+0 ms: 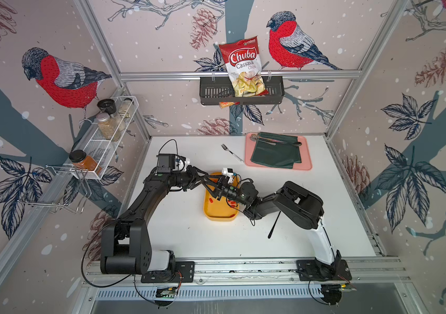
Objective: Take the screw protection sleeves out of the storage box
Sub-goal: Pick up the screw protection sleeve from the storage box, then place the screw protection sleeve at the center of the board, then pick up the screw protection sleeve from the storage box, then place the screw protection sleeve at the center of the board, then pick up the screw protection sleeve from the storage box.
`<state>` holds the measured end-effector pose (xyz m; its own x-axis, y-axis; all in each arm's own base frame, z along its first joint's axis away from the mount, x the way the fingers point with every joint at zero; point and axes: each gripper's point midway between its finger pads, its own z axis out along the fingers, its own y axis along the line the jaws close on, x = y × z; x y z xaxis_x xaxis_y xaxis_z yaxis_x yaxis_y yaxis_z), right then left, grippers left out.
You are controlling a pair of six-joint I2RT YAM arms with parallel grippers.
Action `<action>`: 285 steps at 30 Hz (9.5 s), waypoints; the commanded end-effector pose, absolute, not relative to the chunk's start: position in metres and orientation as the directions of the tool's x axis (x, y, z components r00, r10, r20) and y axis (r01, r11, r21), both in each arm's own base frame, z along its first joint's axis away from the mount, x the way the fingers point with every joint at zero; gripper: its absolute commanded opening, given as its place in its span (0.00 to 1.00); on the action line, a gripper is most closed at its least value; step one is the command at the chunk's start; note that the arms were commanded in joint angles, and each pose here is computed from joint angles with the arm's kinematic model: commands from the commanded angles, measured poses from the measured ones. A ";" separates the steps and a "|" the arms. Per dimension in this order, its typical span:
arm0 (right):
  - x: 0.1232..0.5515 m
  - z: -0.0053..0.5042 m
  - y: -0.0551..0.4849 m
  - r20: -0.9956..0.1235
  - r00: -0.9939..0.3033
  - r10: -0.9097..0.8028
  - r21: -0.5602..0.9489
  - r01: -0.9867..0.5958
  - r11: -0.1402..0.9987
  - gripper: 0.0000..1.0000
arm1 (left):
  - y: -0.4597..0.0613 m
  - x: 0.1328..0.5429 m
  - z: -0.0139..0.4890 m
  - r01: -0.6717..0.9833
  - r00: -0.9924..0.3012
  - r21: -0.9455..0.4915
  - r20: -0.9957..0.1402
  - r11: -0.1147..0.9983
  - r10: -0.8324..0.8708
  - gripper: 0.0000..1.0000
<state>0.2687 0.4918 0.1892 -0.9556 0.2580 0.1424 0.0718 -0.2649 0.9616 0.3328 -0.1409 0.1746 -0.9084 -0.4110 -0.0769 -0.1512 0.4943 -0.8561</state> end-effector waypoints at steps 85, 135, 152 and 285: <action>0.346 0.049 0.264 -0.371 -0.921 0.118 0.155 0.064 0.986 0.09 | -0.141 0.357 0.148 -0.091 -0.934 -0.751 -0.164 0.654 -0.318 0.43; 0.254 0.075 0.401 -0.046 -0.968 0.247 0.283 0.225 0.932 0.39 | -0.108 0.293 0.109 -0.009 -0.915 -0.469 -0.353 0.883 -0.197 0.42; 0.274 0.039 0.388 -0.045 -0.957 0.286 0.215 0.270 0.939 0.35 | -0.125 0.279 0.095 0.012 -0.929 -0.520 -0.321 0.854 -0.183 0.41; 0.278 0.117 0.415 -0.236 -0.972 0.012 0.410 -0.088 0.908 0.43 | -0.134 0.247 0.093 -0.085 -0.938 -0.606 -0.220 0.791 -0.269 0.40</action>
<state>0.2812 0.3934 0.1238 -0.9550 -0.0243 -0.2958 -0.1263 0.9352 0.3309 0.2476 -0.1390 0.0927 -0.9383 -0.2823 -0.1999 -0.0940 0.7642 -0.6381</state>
